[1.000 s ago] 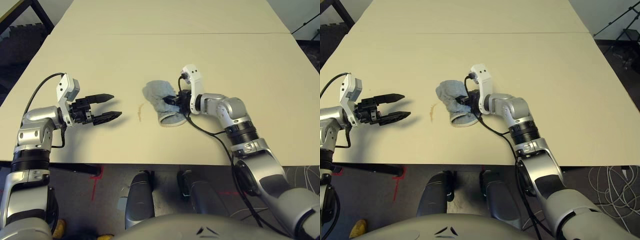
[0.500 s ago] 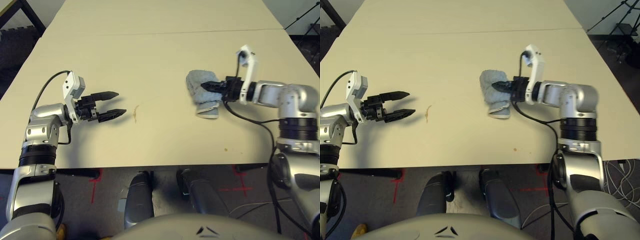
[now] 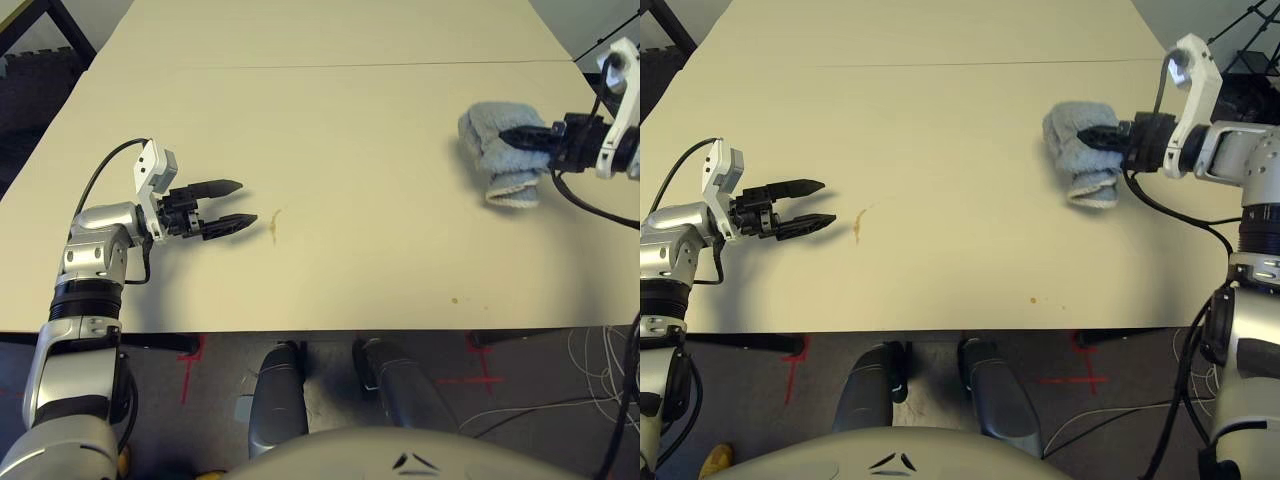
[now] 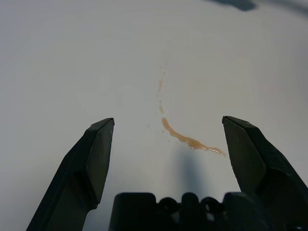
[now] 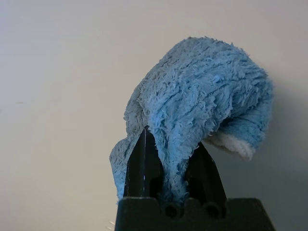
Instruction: Wipe the water off the table with a rag.
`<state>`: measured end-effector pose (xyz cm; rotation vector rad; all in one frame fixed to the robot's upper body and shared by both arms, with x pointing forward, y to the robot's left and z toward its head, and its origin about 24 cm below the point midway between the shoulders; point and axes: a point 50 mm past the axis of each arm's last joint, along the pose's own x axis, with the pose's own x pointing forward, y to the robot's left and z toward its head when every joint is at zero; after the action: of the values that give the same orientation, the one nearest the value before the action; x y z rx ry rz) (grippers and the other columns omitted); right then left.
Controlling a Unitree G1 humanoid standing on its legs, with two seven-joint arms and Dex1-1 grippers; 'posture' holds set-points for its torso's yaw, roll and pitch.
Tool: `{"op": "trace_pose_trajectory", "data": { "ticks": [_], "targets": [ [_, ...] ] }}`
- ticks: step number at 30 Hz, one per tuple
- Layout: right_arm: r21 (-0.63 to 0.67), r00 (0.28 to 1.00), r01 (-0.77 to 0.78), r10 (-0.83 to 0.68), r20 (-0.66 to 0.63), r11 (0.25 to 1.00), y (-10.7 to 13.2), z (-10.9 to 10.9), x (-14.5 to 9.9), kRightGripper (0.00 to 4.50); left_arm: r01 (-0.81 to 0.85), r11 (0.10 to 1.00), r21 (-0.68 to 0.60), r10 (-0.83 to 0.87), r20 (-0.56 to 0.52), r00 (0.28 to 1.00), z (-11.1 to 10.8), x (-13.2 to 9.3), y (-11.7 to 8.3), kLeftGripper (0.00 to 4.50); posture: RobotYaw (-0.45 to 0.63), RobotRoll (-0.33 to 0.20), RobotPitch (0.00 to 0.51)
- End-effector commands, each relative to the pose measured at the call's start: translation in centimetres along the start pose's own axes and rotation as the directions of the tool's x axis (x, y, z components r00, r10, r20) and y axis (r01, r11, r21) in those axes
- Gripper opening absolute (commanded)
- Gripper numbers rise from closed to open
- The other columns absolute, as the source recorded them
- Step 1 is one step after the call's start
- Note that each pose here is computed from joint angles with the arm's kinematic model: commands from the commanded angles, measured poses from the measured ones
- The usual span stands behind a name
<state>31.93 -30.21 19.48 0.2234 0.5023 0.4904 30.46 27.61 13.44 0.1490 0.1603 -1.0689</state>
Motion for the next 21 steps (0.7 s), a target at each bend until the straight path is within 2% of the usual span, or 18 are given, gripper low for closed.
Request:
{"op": "trace_pose_trajectory", "data": {
  "ticks": [1, 6, 10, 14, 18, 21],
  "targets": [
    [-0.004, 0.999, 0.035, -0.035, -0.015, 0.999, -1.3, -1.0, -0.3, 0.18, 0.006, 1.0, 0.007, -0.006, -0.021, 1.0, -0.1, -0.2, -0.1, 4.5, -0.21, 0.0, 0.158],
    [-0.011, 0.99, 0.12, -0.12, -0.072, 0.993, -3.6, -3.7, -0.2, 0.18, 0.003, 1.0, 0.007, -0.003, -0.024, 1.0, -0.1, -0.4, -0.1, 4.5, -0.21, 0.0, 0.161],
    [-0.066, 0.978, 0.161, -0.168, -0.124, 0.985, -4.3, -5.4, 0.2, 1.48, 0.005, 1.0, 0.008, -0.005, -0.027, 1.0, -0.1, -0.3, -0.1, 4.5, -0.22, 0.0, 0.162],
    [-0.097, 0.973, 0.186, -0.197, -0.118, 0.978, -4.5, -5.6, 0.2, 2.93, 0.007, 1.0, 0.01, -0.006, -0.027, 1.0, 0.0, -0.2, 0.0, 4.5, -0.22, 0.0, 0.162],
    [-0.137, 0.972, 0.234, -0.237, -0.004, 0.963, -4.7, -3.2, -1.2, 4.49, -0.002, 1.0, 0.015, 0.002, -0.01, 1.0, 0.4, -0.1, 0.3, 4.5, -0.23, 0.0, 0.161],
    [-0.161, 0.966, 0.254, -0.244, 0.082, 0.954, -4.7, -1.5, -2.4, 4.49, -0.032, 0.999, 0.001, 0.032, 0.047, 0.998, 1.2, 0.0, 0.7, 4.5, -0.23, 0.0, 0.161]
  ]
}}
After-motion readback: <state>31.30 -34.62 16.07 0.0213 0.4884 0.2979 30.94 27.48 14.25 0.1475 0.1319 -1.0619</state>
